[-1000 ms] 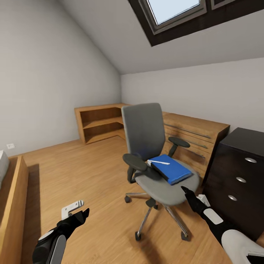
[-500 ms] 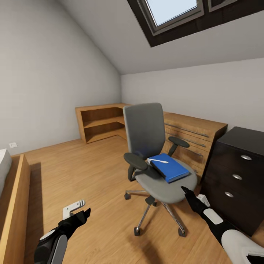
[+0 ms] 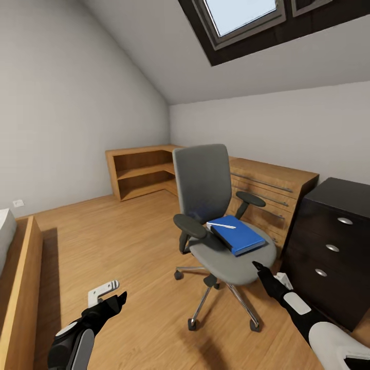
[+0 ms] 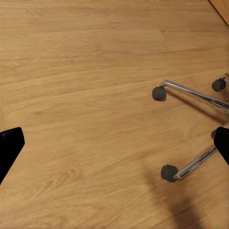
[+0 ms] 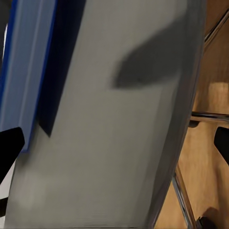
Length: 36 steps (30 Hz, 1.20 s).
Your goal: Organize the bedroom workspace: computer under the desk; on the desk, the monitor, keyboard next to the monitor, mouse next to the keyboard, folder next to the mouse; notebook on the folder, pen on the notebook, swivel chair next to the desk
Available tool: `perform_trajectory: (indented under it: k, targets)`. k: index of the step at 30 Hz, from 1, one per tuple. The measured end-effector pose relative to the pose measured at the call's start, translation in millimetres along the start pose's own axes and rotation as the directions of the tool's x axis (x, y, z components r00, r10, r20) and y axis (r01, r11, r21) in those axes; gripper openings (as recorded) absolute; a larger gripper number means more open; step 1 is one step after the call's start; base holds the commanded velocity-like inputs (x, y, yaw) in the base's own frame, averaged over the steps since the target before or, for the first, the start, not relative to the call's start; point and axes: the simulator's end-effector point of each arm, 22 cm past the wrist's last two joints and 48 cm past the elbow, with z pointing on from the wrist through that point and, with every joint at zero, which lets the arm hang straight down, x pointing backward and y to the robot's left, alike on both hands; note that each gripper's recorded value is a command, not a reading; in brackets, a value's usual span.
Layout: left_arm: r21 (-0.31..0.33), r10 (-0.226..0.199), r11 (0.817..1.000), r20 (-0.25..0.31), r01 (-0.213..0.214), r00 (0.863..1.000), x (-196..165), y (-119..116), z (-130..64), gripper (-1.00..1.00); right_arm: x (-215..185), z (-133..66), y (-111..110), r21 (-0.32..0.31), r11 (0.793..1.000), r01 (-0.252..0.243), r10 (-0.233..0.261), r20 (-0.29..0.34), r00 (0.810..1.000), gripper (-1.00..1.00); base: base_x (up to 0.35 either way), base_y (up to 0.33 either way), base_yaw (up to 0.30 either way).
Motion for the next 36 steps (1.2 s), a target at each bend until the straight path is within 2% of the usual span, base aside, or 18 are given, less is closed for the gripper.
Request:
perform_trajectory:
  k: [16, 36]
  targets:
    - [0.004, -0.002, 1.000, -0.001, 0.002, 1.000, 0.4, -1.9, -0.2, 1.00, 3.3, 0.1, -0.4, 0.002, 1.000, 0.002, -0.002, -0.004, 1.000, 1.00, 0.130, 0.000, 0.000]
    - [0.003, -0.003, 1.000, -0.002, 0.003, 1.000, 0.8, -1.5, -0.1, 1.00, 2.7, -0.3, -1.5, 0.005, 1.000, 0.003, -0.003, -0.003, 1.000, 1.00, 0.221, 0.016, 0.000]
